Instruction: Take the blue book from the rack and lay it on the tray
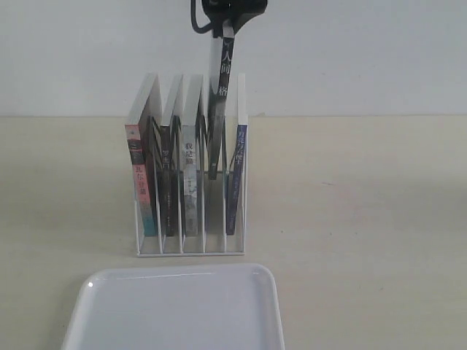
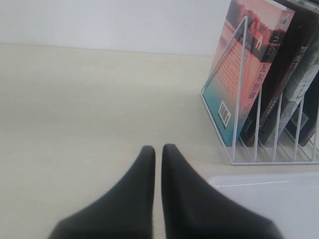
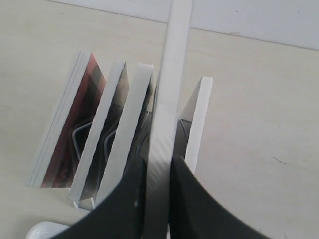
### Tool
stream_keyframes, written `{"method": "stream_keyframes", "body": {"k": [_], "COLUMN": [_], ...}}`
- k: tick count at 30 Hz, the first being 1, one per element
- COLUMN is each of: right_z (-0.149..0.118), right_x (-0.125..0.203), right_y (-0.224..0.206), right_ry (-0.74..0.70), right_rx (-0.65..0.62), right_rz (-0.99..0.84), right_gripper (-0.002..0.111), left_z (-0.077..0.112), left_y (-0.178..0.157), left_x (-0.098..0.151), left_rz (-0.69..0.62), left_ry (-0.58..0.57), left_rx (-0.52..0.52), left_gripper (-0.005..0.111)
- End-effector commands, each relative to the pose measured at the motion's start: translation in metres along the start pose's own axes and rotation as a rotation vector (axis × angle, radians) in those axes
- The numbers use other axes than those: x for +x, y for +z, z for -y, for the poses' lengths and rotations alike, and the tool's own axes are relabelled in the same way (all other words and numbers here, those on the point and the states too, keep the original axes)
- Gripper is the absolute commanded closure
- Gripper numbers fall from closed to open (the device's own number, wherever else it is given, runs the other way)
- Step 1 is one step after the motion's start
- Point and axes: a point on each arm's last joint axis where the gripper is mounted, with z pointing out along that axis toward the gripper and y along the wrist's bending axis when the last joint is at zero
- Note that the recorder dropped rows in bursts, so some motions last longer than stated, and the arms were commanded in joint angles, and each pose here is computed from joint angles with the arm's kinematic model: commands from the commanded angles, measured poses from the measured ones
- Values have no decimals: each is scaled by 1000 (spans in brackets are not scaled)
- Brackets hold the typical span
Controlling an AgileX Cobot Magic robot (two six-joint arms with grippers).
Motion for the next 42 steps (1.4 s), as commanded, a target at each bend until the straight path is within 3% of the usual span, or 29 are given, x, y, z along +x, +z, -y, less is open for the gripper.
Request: {"method": "stream_keyframes", "body": {"k": [1,10,19,28,30,31,33,36,42], "right_z": [2,0,-11,-13,-13,-13,-13,-13,-12], "right_x": [-5,-3,11,14,13,13,13,13,8], "right_y": [-12,0,60,69,66,64,64,64,49], "right_ry": [-2,-15,-55,-25,-26,-33,-34,-37,-58], "right_rx": [-25,-8,48,51,48,43,45,46,29], "right_rz": [45,26,-79,-98,-92,-93,-92,-91,-63], "right_gripper": [106,106,106,103,82,57,44,69,72], "left_z": [0,0,0,0,0,0,0,0,0], "left_y": [-1,-1,-1,-1,-1,-1,-1,-1,-1], "left_x": [-2,-2,-2,-2,-2,-2,-2,-2,-2], "left_rz": [12,12,12,12,12,12,12,12,12], "left_ry": [-2,-2,-2,-2,-2,-2,-2,-2,-2], "left_rx": [-2,-2,-2,-2,-2,-2,-2,-2,-2], "left_gripper": [103,103,103,103,103,103,103,103,103]}}
